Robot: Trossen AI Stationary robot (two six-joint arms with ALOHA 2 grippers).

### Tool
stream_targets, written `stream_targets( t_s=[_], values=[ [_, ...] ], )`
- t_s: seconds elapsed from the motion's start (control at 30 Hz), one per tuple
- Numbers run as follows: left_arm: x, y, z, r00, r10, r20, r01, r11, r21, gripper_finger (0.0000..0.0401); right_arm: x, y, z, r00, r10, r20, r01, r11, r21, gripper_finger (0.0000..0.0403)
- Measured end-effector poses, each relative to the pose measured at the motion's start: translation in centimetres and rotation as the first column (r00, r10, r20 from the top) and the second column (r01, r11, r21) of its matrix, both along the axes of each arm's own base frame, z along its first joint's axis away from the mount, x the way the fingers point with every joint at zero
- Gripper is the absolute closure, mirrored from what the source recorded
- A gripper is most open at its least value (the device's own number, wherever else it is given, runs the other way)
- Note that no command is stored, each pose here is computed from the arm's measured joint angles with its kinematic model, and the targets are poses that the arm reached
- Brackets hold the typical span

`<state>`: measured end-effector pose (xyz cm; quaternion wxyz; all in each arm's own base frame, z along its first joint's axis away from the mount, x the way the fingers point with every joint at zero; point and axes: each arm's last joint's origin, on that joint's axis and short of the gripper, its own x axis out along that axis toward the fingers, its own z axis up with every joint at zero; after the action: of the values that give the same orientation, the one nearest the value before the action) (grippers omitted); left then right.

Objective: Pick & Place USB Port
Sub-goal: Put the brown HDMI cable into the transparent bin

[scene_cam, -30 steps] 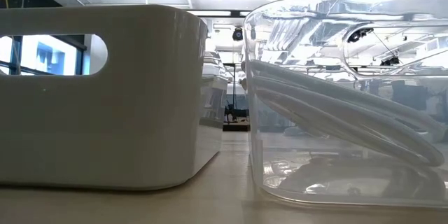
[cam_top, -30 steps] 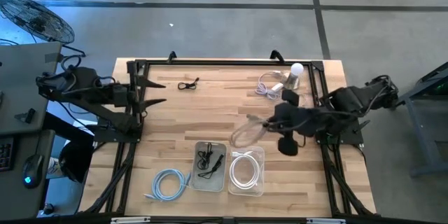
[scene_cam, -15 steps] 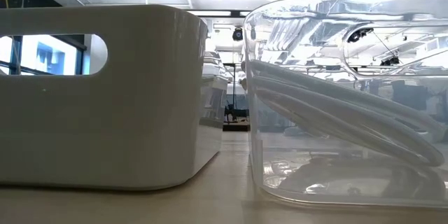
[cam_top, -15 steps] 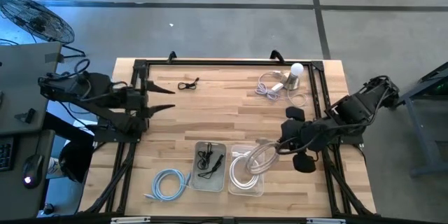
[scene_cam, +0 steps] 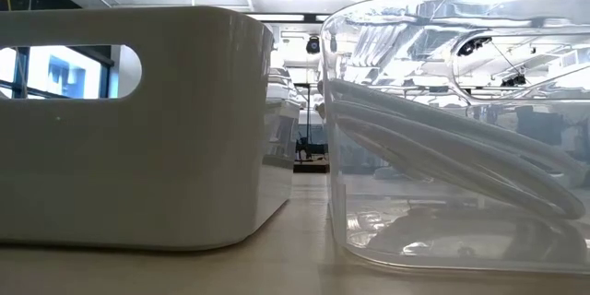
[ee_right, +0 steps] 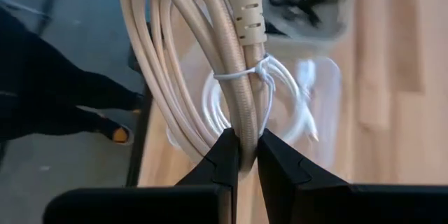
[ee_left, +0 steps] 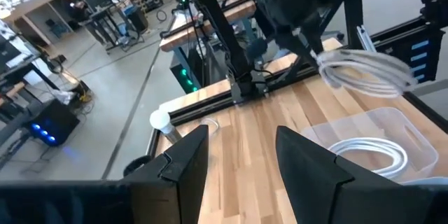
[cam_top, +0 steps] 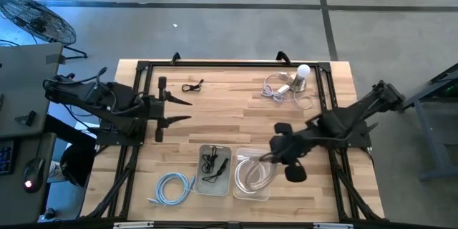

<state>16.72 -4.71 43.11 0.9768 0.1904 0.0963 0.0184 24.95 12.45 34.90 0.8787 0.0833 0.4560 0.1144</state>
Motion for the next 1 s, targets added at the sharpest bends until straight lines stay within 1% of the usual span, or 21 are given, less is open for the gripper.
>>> stream_targets(
  t_s=[0.07,0.23,0.37,0.5,0.67,0.73,0.93,1.0],
  values=[
    [0.0,0.0,0.0,1.0,0.001,-0.001,-0.001,1.0,-0.003,0.0238,0.8,-0.3,-0.7,0.999,0.035,0.034,-0.036,0.998,0.044,0.0376],
    [0.0,0.0,-0.2,1.0,0.003,-0.016,-0.003,1.0,-0.001,0.0238,1.7,-1.3,-2.3,0.997,0.068,0.033,-0.071,0.99,0.121,0.0376],
    [0.0,0.0,-0.3,1.0,0.007,-0.026,-0.007,1.0,-0.004,0.0238,2.1,-2.0,-3.3,0.998,0.048,0.033,-0.052,0.99,0.133,0.0376],
    [0.0,0.1,-0.6,0.998,0.027,-0.053,-0.029,0.999,-0.033,0.0238,2.5,-2.5,-4.7,0.999,0.039,0.034,-0.044,0.986,0.16,0.0376],
    [0.3,0.0,-1.2,0.993,0.058,-0.104,-0.065,0.995,-0.069,0.0238,2.5,-2.5,-6.4,0.999,0.027,0.023,-0.031,0.985,0.168,0.0376],
    [0.6,-0.1,-1.5,0.991,0.065,-0.121,-0.077,0.993,-0.092,0.0238,2.4,-2.6,-7.1,1.0,0.014,0.012,-0.016,0.984,0.177,0.0376],
    [1.8,-0.5,-2.6,0.978,0.075,-0.193,-0.098,0.989,-0.11,0.0238,2.4,-2.5,-9.3,0.999,0.003,0.032,-0.011,0.973,0.231,0.0376],
    [2.2,-0.7,-2.7,0.977,0.076,-0.197,-0.1,0.989,-0.112,0.0238,2.4,-2.5,-9.8,0.999,0.004,0.043,-0.014,0.97,0.241,0.0376]
  ],
)
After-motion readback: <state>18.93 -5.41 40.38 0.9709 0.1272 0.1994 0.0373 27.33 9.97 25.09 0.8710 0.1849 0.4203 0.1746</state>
